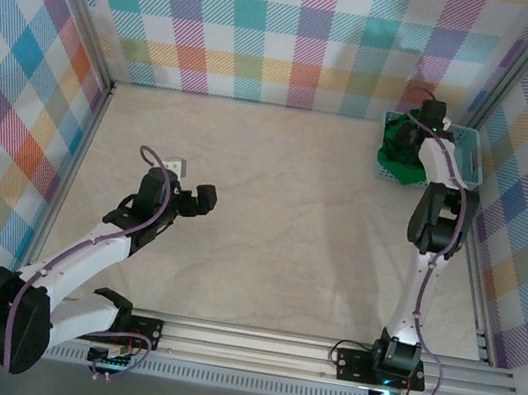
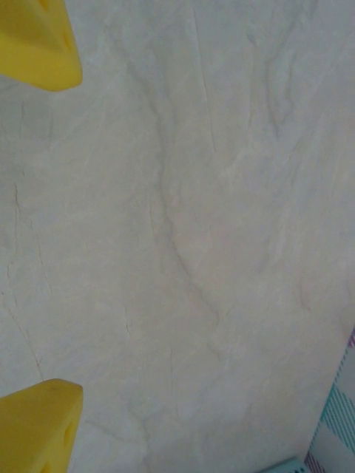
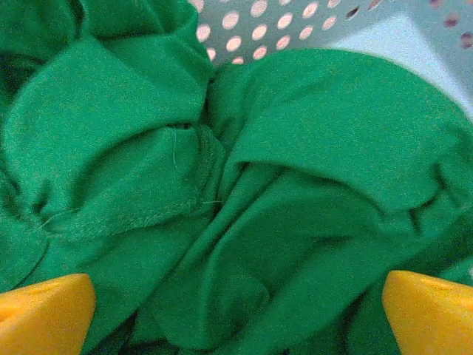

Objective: Fold the inside-out t-shirt

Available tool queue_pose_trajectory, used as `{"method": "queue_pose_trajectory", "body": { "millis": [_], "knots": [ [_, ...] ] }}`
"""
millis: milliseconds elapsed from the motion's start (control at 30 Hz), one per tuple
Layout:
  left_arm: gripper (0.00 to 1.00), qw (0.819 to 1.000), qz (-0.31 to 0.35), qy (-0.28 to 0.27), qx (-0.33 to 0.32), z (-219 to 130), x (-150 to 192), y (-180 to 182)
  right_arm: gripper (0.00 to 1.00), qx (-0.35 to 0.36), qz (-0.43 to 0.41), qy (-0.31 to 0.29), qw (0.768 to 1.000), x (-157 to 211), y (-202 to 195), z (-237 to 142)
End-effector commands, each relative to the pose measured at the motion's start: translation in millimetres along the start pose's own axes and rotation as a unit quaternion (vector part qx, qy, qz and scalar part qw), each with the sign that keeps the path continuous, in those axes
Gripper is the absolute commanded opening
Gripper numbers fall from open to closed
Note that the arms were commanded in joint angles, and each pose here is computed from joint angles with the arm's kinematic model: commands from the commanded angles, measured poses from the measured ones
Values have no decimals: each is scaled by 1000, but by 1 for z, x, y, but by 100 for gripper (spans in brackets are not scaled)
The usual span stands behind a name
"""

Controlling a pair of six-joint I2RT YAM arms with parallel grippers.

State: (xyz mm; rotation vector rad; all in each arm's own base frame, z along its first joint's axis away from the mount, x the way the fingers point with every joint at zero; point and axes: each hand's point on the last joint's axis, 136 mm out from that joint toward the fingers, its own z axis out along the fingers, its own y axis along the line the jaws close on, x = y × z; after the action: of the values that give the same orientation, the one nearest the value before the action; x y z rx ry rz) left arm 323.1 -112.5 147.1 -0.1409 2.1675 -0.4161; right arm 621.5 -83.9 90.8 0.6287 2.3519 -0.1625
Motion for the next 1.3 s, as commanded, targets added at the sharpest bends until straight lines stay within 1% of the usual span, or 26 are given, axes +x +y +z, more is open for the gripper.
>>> {"method": "queue_pose_trajectory", "body": {
  "millis": [0, 100, 300, 367, 400, 533, 700, 767, 833, 933, 1033, 1100, 1267],
  "knots": [
    [100, 999, 22, -15, 25, -2, -3, -11, 100, 15, 9, 46, 999, 15, -1, 11],
    [100, 999, 24, -21, 21, -4, -4, -9, 100, 20, 18, 76, 997, 27, 0, 23],
    [100, 999, 25, -30, 14, -6, -7, -7, 100, 27, 41, 108, 993, 45, 0, 33],
    [100, 999, 24, -32, 11, -7, -7, -5, 99, 19, 45, 117, 992, 50, 3, 36],
    [100, 999, 23, -34, 10, -7, -8, -5, 96, 14, 47, 122, 991, 53, 4, 38],
    [100, 999, 22, -39, 8, -11, -9, -4, 79, -5, 53, 133, 990, 57, 10, 41],
    [100, 999, 19, -47, 8, -16, -12, -3, 42, -43, 64, 118, 990, 37, 21, 26],
    [100, 999, 19, -48, 8, -17, -12, -3, 30, -59, 64, 104, 991, 23, 26, 14],
    [100, 999, 18, -48, 7, -17, -13, -3, 21, -79, 62, 84, 991, 6, 32, -2],
    [100, 999, 19, -41, 6, -16, -11, -3, 17, -119, 44, 42, 991, -23, 41, -31],
    [100, 999, 18, -35, 2, -17, -10, -2, 8, -116, 29, 10, 993, -45, 36, -58],
    [100, 999, 15, -35, 4, -19, -9, -2, 4, -117, 22, -1, 993, -53, 35, -71],
    [100, 999, 6, -30, 13, -25, -8, -5, 3, -137, 12, -35, 990, -72, 36, -109]
  ]
}}
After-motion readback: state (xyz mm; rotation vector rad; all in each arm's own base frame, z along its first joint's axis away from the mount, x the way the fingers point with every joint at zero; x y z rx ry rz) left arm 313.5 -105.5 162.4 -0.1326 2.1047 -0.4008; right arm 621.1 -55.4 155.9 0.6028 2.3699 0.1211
